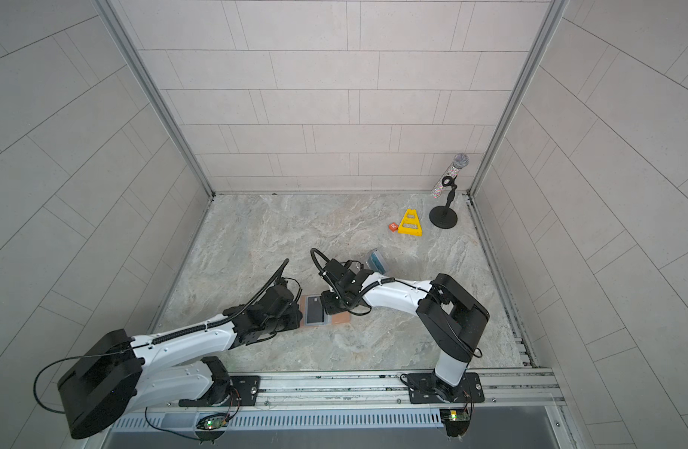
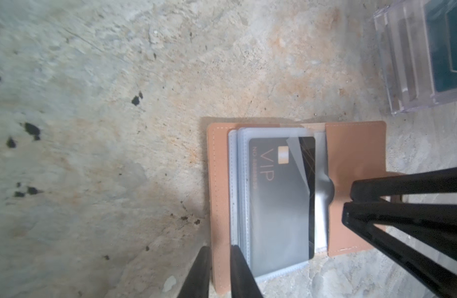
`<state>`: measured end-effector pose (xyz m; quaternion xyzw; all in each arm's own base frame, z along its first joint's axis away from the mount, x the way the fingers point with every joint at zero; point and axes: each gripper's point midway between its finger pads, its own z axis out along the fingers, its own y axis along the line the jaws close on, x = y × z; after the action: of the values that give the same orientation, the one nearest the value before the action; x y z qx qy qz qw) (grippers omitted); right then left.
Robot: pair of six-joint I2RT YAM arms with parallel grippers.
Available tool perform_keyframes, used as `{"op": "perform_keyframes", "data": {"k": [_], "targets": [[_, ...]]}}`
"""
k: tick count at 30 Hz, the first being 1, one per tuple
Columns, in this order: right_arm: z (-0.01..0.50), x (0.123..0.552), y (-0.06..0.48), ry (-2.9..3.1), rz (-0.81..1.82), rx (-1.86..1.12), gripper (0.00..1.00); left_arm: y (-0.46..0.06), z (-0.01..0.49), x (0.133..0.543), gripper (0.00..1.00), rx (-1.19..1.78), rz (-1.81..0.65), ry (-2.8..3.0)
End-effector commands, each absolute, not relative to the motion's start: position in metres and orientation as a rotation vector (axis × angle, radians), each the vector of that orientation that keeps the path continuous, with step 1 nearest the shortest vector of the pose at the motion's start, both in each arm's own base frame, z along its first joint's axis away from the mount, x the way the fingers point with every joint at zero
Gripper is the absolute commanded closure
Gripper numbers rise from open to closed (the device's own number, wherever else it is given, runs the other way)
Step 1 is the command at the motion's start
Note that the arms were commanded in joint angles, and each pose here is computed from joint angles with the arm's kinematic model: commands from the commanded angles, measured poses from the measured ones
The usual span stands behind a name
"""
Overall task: Insert credit cards into a card holder
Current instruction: Insert the credit card into the card slot.
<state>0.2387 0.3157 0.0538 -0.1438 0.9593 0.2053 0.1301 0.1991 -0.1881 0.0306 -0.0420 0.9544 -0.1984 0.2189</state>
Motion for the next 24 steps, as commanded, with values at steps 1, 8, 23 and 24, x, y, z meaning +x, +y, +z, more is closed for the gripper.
{"op": "perform_keyframes", "data": {"k": [1,8,23,24], "targets": [[0.066,0.238,0.312,2.761,0.586,-0.436,0.72,-0.176,0.027,0.195,0.76,-0.112,-0.48,2.649],[0.069,0.233,0.328,2.75,0.837,-0.447,0.68,-0.174,0.03,0.195,0.75,-0.113,-0.481,2.634],[0.042,0.239,0.329,2.807,0.836,-0.398,0.72,-0.181,0.034,0.196,0.73,-0.097,-0.552,2.602],[0.041,0.24,0.33,2.805,0.841,-0.397,0.72,-0.182,0.034,0.197,0.73,-0.097,-0.56,2.599]]}}
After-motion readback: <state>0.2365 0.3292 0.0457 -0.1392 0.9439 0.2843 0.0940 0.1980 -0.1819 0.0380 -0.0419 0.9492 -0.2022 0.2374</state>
